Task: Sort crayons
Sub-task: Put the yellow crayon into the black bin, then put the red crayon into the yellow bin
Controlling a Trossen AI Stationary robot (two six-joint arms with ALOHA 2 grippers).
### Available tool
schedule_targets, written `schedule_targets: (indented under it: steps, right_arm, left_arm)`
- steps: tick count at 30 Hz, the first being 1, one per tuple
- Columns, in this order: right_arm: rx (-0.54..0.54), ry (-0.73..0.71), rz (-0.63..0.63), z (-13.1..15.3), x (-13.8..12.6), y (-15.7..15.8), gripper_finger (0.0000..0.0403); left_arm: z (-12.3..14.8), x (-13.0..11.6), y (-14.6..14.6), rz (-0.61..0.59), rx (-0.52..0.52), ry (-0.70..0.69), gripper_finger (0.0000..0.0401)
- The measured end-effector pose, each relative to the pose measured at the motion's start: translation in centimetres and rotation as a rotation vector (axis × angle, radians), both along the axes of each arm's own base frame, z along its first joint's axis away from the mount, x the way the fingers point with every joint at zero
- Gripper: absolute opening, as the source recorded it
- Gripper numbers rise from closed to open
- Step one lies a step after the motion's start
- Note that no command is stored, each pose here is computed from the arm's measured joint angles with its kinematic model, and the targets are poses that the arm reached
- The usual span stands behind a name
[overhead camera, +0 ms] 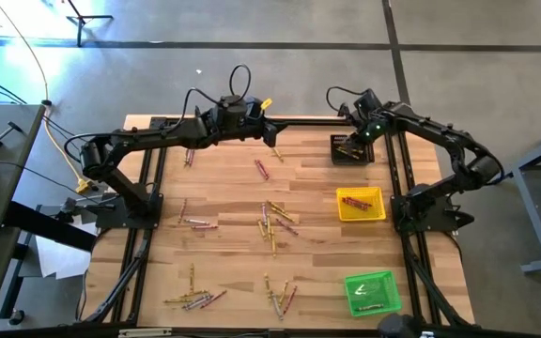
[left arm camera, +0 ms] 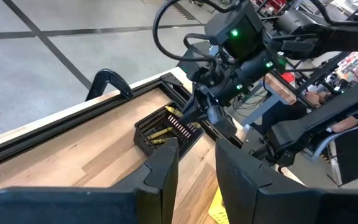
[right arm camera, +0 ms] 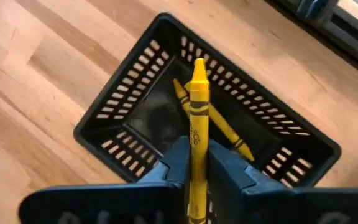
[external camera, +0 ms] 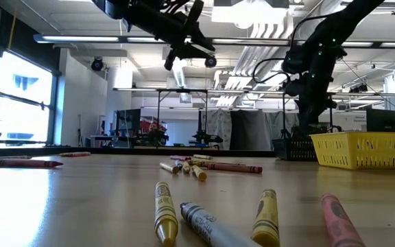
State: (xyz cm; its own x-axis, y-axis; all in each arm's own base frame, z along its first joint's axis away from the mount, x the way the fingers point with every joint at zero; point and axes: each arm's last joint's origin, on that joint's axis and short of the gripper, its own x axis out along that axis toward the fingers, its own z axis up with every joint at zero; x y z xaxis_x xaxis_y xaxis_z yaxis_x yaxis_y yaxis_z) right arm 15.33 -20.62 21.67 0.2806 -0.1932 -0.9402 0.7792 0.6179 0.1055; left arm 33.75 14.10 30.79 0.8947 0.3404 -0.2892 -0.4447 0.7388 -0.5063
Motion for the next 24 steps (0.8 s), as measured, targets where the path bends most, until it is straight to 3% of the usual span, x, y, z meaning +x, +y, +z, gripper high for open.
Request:
schedule_targets:
  steps: [5, 10, 13, 17, 21, 24]
  right_arm:
    - [-0.017, -0.014, -0.005, 0.1, 0.1, -0.2, 0.0102]
    - [0.007, 0.001, -0.005, 0.6, 0.1, -0.1, 0.0126]
    - [0.069, -0.008, 0.026, 1.8, 0.1, 0.2, 0.0127]
    - [0.126, -0.084, 0.141, 3.6, 0.9, 0.8, 0.0119]
    - [0.094, -0.14, 0.208, 4.7, 2.1, 1.1, 0.0113]
    - [0.049, -0.163, 0.242, 4.9, 3.1, 1.3, 0.0112]
  left_arm:
    - [0.0, 0.0, -0.1, -0.022, -0.006, -0.002, 0.0092]
    - [-0.6, -0.2, -0.2, -0.058, -0.035, 0.055, 0.0092]
    - [-1.8, -1.4, -0.4, -0.073, -0.075, 0.242, 0.0092]
    - [-4.5, -4.3, -0.9, -0.05, -0.213, 0.624, 0.0092]
    - [-6.1, -7.5, -1.6, 0.098, -0.268, 1.002, 0.0092]
    - [-6.6, -9.1, -1.7, 0.238, -0.294, 1.155, 0.0092]
